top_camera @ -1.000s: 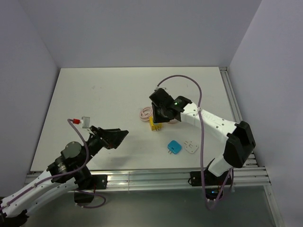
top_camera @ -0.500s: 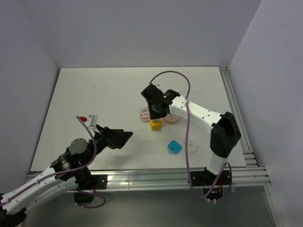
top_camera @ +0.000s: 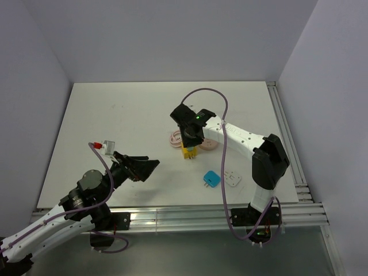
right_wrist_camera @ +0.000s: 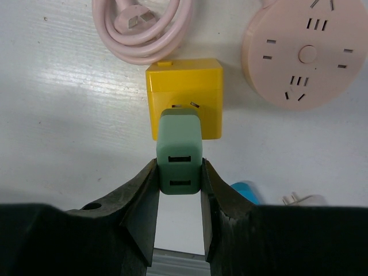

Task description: Insert the plug

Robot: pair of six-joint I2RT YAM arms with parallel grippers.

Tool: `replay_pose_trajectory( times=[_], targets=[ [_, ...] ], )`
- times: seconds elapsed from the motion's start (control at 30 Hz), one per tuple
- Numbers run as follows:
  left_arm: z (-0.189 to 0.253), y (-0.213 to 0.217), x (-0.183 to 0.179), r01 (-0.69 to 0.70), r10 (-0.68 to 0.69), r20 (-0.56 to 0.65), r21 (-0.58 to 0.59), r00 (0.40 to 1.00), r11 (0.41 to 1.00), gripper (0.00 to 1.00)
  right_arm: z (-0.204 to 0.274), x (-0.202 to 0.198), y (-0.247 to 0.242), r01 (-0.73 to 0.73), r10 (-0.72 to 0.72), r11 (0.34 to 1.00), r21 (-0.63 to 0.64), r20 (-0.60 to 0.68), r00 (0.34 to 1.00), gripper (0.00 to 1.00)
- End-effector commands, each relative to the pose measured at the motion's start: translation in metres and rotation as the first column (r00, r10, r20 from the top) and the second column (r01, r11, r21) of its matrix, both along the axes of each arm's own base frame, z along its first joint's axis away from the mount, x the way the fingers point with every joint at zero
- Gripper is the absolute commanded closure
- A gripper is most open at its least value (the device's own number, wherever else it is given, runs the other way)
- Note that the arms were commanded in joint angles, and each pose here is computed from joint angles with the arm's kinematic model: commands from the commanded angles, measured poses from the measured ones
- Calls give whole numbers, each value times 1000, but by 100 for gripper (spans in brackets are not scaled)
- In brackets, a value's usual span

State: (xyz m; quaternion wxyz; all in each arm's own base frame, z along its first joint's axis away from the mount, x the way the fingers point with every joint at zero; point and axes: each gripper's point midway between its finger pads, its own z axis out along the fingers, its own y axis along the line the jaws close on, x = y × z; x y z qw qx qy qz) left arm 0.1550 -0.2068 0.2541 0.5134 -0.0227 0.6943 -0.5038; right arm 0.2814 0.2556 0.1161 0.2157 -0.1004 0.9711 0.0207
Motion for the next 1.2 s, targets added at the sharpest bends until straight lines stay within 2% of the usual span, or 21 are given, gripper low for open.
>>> replay_pose_trajectory(
  times=[0.0,0.43,0.67,0.9,1.17],
  targets=[
    [12,0,-1,7,-7,36,-20,999,1000,0,-1,6,4,-7,7,1000,-6,8,1000,100],
    [13,3,-3,8,-6,44,-29,999,1000,1,-8,9,14,-28,28,999,24,-7,1000,100],
    [13,3,-4,11,-10,40,-27,999,1000,0,-23,2,2,-15,14,999,-38,-39,999,100],
    [14,2,-4,17,-16,33,-24,999,1000,1,-59,-2,-8,-22,7,990,-137,-103,995,100],
    [16,9,-7,5,-3,44,-31,999,999,1,-116,-29,-24,-14,-16,988,-156,-193,981,100]
  ],
)
